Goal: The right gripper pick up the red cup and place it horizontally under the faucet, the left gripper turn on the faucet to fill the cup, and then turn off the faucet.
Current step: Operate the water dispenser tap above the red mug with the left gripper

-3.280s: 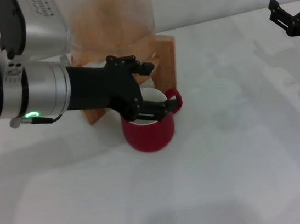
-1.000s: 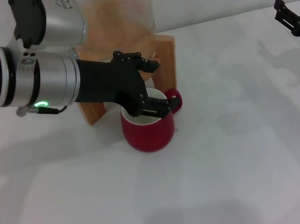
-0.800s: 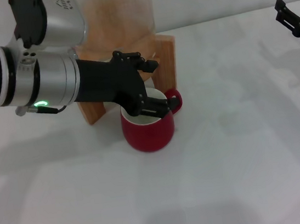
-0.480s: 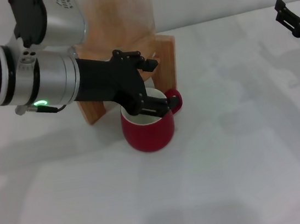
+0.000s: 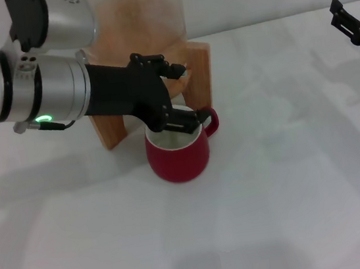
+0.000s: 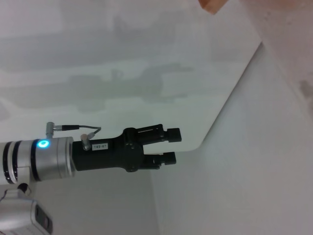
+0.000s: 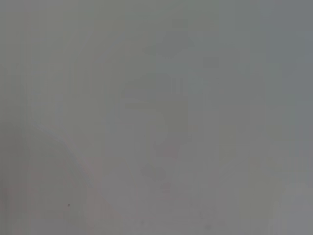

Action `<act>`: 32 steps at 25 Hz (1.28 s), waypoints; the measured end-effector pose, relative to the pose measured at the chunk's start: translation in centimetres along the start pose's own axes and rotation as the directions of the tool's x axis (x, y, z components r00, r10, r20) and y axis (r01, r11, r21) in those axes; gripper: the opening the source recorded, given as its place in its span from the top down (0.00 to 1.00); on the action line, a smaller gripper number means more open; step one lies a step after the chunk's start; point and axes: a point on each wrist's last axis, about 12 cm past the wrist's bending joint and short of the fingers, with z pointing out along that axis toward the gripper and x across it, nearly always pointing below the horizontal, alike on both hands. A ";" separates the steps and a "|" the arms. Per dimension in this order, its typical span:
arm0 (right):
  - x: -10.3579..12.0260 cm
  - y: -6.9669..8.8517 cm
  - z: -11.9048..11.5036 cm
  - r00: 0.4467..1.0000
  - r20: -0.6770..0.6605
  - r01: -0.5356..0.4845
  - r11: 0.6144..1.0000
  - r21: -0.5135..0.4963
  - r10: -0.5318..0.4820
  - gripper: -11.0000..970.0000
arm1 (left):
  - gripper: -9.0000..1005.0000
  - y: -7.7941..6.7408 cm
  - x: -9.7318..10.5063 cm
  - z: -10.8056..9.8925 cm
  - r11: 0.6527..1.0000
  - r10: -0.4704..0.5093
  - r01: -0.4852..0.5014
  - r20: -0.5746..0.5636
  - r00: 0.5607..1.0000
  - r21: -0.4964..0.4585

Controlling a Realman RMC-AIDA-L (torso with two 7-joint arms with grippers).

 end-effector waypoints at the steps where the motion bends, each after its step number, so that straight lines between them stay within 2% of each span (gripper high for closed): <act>1: 0.0 0.0 0.0 1.000 0.000 0.000 1.000 0.000 0.000 0.11 | 0.12 0.0 0.0 0.0 1.000 -0.001 0.001 0.001 1.000 -0.002; 32: 0.2 -0.1 -0.7 1.000 0.006 -0.003 1.000 0.000 0.003 0.11 | 0.12 -0.3 0.0 0.3 1.000 -0.011 0.010 0.003 1.000 0.020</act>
